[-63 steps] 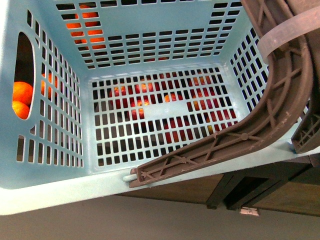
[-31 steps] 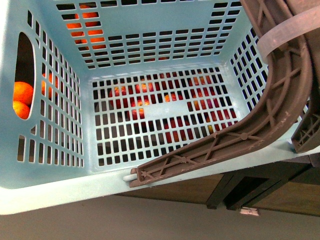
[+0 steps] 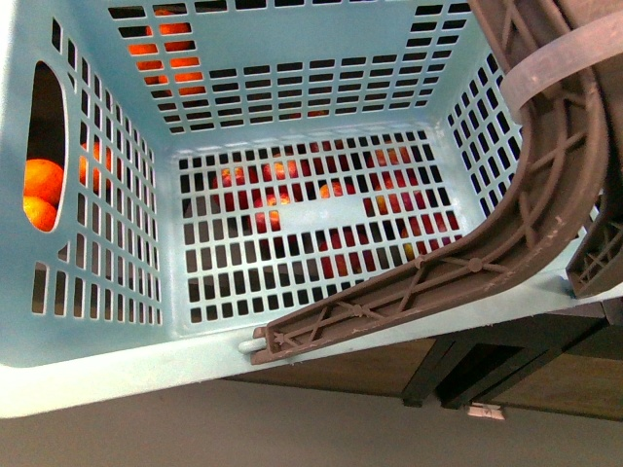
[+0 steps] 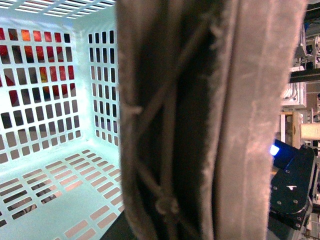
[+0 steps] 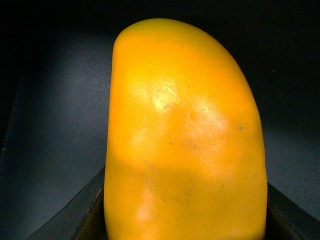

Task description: Pick mango and avocado into basket

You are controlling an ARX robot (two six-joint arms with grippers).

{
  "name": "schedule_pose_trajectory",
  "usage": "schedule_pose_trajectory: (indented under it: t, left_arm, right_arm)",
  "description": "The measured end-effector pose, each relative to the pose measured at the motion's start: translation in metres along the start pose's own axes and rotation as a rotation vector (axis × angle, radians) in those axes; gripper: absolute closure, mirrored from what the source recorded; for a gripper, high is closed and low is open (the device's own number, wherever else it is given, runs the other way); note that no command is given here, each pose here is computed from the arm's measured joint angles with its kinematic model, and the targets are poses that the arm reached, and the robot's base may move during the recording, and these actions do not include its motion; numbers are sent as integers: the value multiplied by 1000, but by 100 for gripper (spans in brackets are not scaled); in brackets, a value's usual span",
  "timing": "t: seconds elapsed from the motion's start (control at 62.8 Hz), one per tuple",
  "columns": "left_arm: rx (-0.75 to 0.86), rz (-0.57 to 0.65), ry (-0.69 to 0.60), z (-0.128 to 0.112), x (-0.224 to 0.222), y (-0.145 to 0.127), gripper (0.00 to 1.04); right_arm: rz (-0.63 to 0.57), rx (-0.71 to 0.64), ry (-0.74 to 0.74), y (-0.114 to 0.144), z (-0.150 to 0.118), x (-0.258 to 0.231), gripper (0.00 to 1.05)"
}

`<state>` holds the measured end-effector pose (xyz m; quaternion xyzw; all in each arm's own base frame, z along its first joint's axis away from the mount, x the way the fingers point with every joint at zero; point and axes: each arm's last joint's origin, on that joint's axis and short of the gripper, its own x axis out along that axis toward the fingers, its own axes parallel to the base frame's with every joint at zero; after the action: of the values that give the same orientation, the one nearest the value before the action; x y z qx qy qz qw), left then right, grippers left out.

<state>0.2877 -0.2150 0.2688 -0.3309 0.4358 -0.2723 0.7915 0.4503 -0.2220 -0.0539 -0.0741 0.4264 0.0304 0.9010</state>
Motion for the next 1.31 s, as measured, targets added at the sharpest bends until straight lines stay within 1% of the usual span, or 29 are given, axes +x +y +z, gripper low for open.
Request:
schedule_pose_trajectory:
  t: [0.096,0.287,0.382,0.462,0.573,0.732,0.86,0.955,1.146,1.305]
  left_arm:
    - [0,0,0,0,0,0,91]
    - [0,0,0,0,0,0,91]
    - [0,0,0,0,0,0,91]
    - [0,0,0,0,0,0,91]
    - [0,0,0,0,0,0,91]
    - [0,0,0,0,0,0,91]
    - [0,0,0,0,0,0,91]
    - [0,0,0,0,0,0,91]
    - [0,0,0,0,0,0,91]
    - [0,0,0,0,0,0,91]
  right_arm:
    - [-3,15,-48,0,4,-20,45]
    - [-26,35,-205,3,24,-85,45]
    - [-26,50,-315,14,34,-133,45]
    - [-21,50,-365,23,37,-160,45]
    - [-34,25,-403,42,39,-199,45]
    - [-17,-5,-468,71,44,-250,45]
    - [-5,-60,-603,107,71,-304,45]
    - [26,-96,-698,143,91,-333,45]
    - [81,-141,-728,188,104,-335,45]
    - [125,-136,-706,212,107,-323,45]
